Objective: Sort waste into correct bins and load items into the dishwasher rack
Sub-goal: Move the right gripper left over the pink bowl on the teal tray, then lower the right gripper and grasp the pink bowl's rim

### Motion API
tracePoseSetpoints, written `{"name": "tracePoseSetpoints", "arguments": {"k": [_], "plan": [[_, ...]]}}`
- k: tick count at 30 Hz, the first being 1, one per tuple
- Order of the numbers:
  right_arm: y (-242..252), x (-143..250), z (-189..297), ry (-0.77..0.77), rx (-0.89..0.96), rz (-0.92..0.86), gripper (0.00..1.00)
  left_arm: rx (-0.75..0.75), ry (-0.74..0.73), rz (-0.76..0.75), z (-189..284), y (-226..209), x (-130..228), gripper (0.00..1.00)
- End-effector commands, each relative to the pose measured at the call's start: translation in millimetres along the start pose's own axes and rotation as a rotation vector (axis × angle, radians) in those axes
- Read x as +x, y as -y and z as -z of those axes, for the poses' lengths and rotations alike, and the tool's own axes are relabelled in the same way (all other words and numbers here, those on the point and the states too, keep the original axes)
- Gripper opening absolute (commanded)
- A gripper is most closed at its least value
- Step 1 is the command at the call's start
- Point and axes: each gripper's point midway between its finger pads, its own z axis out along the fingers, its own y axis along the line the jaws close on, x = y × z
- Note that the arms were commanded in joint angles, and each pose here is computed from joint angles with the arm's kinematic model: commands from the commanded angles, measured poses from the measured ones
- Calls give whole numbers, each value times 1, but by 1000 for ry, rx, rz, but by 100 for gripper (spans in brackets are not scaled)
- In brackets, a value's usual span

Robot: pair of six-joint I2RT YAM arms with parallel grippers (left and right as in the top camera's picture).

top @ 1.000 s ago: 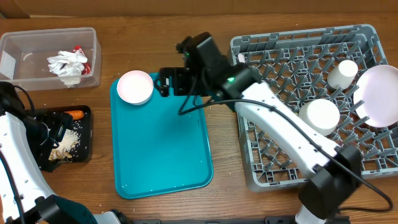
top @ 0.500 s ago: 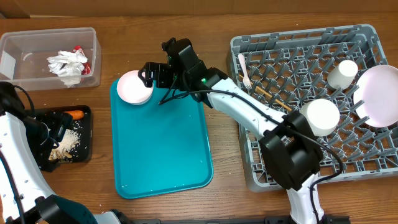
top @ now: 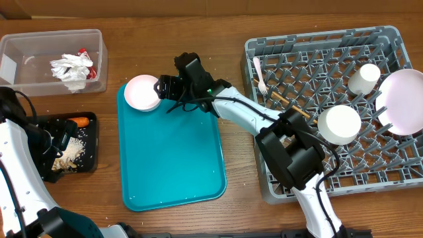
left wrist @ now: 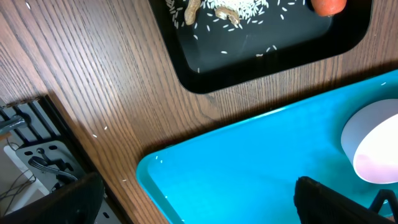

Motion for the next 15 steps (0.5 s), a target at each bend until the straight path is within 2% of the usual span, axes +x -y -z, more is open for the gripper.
{"name": "tracePoseSetpoints", "arguments": {"k": [1, 4, 15], "plan": [[-1, -7, -2, 38, 16, -10, 74, -4, 0, -15, -1, 0, 0, 100], [-1, -5, -4, 59, 44, -11, 70, -4, 0, -15, -1, 0, 0, 100], [-6, 17, -10, 120, 174, 44, 68, -4, 0, -15, -1, 0, 0, 100]]}}
